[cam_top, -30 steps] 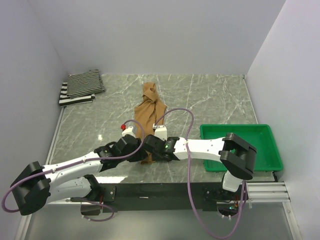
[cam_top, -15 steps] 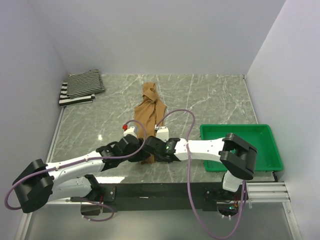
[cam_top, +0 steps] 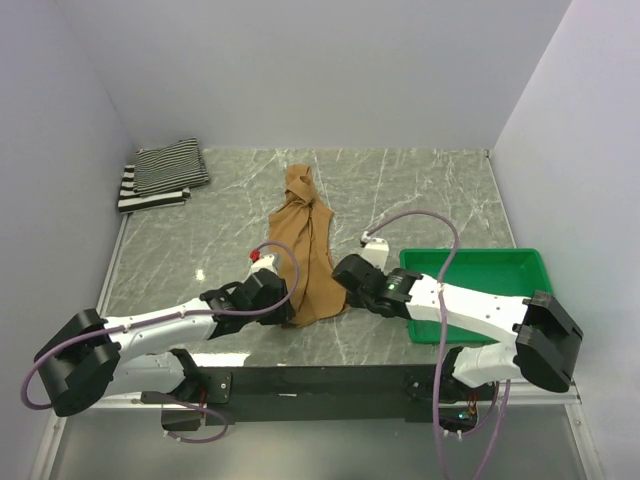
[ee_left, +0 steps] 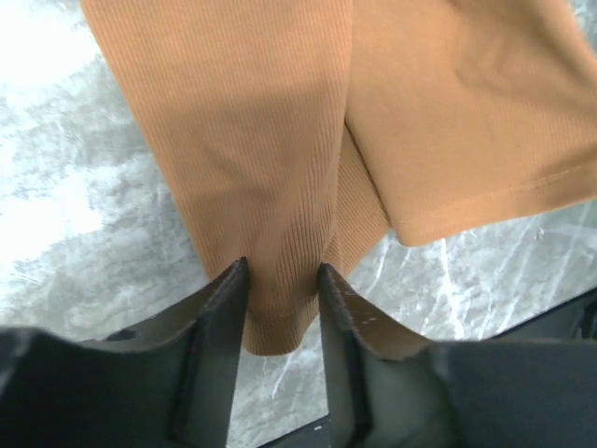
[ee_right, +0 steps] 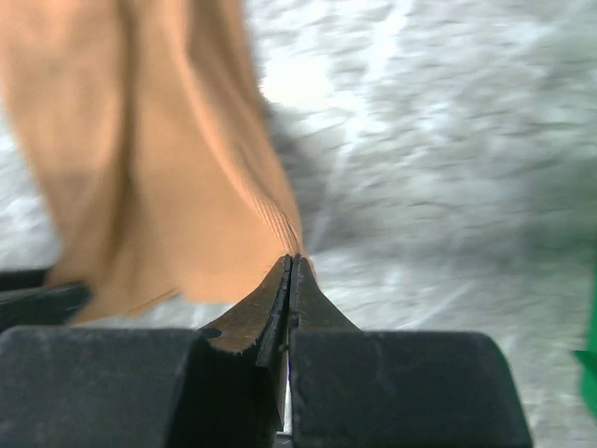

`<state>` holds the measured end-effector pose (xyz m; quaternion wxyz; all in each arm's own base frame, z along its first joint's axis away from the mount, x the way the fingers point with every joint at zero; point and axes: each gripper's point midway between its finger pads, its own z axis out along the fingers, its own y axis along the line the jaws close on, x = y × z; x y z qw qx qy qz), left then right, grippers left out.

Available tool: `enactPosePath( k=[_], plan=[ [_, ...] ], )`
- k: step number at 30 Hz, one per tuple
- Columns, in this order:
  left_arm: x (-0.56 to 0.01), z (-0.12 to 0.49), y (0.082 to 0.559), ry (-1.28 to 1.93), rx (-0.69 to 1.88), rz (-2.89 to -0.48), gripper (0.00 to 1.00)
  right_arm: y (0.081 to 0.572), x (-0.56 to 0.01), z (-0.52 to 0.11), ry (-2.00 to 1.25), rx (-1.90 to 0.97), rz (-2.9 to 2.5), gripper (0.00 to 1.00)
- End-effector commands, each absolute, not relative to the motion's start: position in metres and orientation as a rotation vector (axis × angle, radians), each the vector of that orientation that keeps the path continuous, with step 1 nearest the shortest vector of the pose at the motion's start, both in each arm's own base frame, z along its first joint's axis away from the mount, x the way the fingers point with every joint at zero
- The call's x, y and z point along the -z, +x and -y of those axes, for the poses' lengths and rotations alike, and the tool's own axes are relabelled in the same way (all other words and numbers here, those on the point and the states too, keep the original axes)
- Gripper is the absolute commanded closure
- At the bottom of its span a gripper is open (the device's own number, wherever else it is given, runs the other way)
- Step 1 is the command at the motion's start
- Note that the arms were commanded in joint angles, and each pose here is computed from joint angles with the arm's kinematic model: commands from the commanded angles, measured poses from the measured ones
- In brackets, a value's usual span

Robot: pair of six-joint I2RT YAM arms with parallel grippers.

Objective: Fold and stack the tank tops

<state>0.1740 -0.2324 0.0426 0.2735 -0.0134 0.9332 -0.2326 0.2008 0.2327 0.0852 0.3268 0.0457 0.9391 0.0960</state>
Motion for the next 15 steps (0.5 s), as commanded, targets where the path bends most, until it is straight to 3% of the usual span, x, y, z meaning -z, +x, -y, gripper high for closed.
enactPosePath(
  k=[1,10,15],
  plan=[
    [-0.059,0.237,0.187,-0.048,0.613,-2.454,0.65,0.209,-0.081,-0.212,0.182,-0.224,-2.442,1.00],
    [-0.081,0.204,0.199,-0.208,0.488,-2.356,0.87,0.218,-0.082,-0.191,0.235,-0.221,-2.427,1.00],
    [-0.101,0.168,0.205,-0.357,0.422,-2.249,0.93,0.225,-0.090,-0.182,0.272,-0.239,-2.406,1.00]
  ],
)
